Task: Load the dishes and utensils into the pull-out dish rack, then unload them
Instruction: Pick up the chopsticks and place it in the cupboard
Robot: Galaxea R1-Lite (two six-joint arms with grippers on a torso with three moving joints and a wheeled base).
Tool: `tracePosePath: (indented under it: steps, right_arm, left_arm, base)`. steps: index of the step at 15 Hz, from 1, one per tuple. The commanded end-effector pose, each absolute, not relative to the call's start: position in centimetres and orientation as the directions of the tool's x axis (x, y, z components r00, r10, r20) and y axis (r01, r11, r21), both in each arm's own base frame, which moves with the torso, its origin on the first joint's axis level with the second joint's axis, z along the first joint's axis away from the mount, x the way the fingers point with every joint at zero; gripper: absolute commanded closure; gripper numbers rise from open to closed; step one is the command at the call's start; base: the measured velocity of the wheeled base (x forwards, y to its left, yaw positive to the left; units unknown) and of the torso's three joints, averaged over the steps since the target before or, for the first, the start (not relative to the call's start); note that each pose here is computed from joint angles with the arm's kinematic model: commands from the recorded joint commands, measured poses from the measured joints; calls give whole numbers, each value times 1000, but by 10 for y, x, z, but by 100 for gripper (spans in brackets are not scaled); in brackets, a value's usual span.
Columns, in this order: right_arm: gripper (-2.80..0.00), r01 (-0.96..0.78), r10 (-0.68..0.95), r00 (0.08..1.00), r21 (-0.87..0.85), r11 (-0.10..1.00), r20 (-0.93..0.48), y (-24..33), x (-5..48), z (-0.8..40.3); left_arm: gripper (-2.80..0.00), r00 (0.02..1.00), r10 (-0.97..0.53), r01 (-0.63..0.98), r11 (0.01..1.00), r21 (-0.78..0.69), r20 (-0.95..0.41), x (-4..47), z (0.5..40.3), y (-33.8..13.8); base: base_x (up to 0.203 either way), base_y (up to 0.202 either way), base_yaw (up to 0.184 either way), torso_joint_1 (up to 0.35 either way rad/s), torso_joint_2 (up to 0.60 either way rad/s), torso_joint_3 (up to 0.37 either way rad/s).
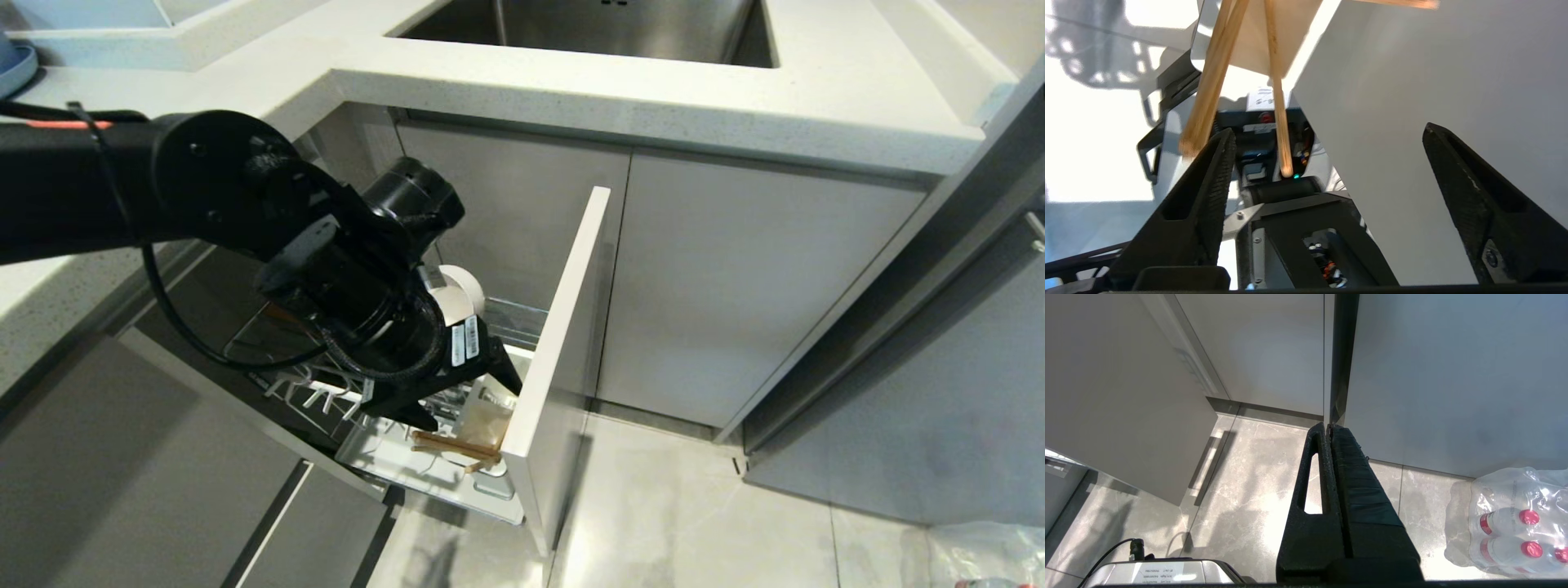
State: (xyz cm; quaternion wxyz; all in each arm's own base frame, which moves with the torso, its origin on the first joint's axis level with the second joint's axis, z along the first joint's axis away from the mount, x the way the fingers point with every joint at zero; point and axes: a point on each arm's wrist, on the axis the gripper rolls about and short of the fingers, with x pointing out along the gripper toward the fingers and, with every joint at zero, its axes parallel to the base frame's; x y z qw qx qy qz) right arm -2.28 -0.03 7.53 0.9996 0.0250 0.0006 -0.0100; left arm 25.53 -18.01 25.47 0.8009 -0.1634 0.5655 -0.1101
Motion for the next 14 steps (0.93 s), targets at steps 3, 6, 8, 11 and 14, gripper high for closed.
tracePosePath:
  steps: [3,6,8,11,14]
  right_arm:
    - [0,20,-20,1000,51,999,-3,0,-23,75]
    - [0,20,-20,1000,51,999,-3,0,-23,75]
    - [0,20,-20,1000,51,999,-3,0,-23,75]
    - [0,20,-20,1000,51,999,-3,0,-23,75]
    - [0,20,-20,1000,51,999,-3,0,-23,75]
  left_arm:
    - [-280,415,-397,12,902,-432,-818,232,286,-164]
    - [0,487,-376,20,907,-420,-788,218,301,-157]
    - [0,526,-377,32,904,-426,-762,207,312,-151]
    - [0,585,-409,61,883,-465,-701,188,333,-137]
    - [0,704,-366,57,883,-465,-608,164,358,-117]
  base:
    - [0,0,0,0,0,0]
    - [0,0,0,0,0,0]
    - [0,0,0,0,0,0]
    - [0,0,0,0,0,0]
    - [0,0,0,0,0,0]
